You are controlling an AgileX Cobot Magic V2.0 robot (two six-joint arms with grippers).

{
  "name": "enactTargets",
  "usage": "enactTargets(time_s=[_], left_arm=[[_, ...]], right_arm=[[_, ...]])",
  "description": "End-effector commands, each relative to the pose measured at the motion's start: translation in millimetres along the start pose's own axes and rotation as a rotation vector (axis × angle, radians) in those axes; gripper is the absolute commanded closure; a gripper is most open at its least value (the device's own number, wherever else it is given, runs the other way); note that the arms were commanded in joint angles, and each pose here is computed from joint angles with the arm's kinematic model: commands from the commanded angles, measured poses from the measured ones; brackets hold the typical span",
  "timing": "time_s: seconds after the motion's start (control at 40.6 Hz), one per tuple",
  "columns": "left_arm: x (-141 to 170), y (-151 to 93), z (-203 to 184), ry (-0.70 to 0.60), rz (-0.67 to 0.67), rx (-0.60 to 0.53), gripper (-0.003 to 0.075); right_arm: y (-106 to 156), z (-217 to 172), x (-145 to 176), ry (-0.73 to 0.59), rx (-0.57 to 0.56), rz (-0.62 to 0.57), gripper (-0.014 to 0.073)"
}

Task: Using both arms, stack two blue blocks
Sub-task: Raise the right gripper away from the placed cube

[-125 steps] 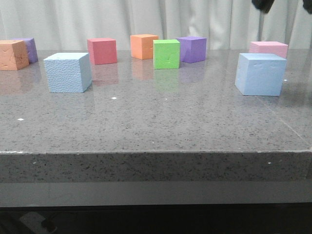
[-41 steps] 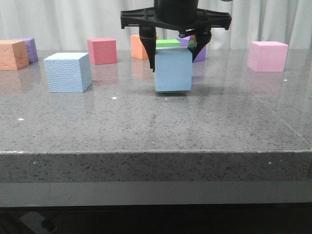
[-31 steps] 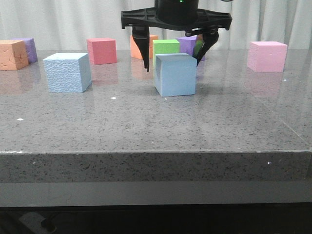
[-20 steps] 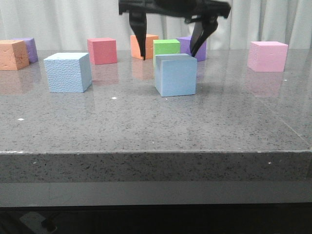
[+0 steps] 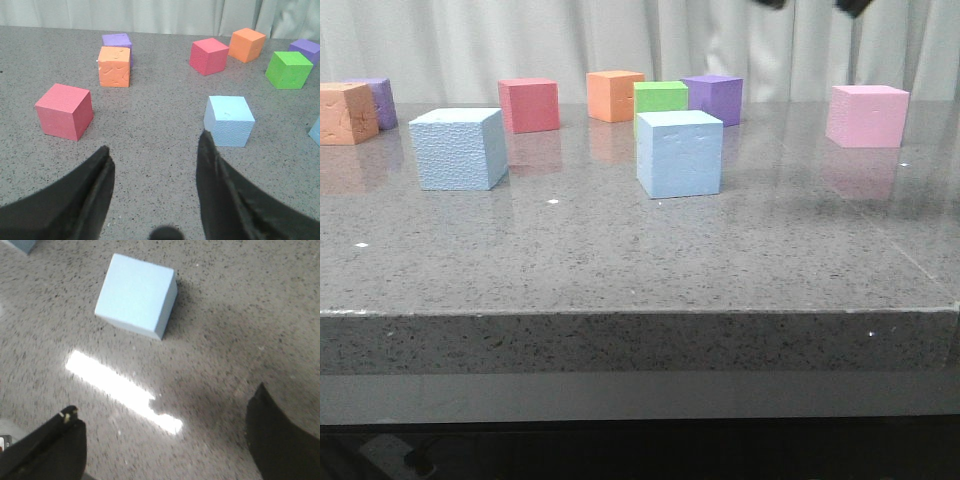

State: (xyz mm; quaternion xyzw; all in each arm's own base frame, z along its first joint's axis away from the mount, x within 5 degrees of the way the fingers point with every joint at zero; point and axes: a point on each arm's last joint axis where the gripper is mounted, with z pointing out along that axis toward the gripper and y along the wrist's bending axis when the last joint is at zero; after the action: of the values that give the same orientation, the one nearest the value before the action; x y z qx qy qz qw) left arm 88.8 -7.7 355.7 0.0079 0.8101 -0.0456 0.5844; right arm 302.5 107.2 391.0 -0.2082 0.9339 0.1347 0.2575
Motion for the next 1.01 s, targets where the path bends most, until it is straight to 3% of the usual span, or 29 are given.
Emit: enactTargets(time_s=[0.0,0.616,0.986], left_arm=[[-16,-1,-3,-0.106,-0.012,0.009,0.0357],[-16,-1,-3,-0.106,-0.012,0.009,0.0357],[-16,-1,-3,-0.106,-0.012,0.009,0.0357]], right_arm=[[2,-41,16,-0.158,-0.003,-0.034,-0.0052],[30,-105,153,-0.544,0.113,-0.056,-0.0052],[35,-115,169,-0.574,0.113,-0.066,-0.0052]])
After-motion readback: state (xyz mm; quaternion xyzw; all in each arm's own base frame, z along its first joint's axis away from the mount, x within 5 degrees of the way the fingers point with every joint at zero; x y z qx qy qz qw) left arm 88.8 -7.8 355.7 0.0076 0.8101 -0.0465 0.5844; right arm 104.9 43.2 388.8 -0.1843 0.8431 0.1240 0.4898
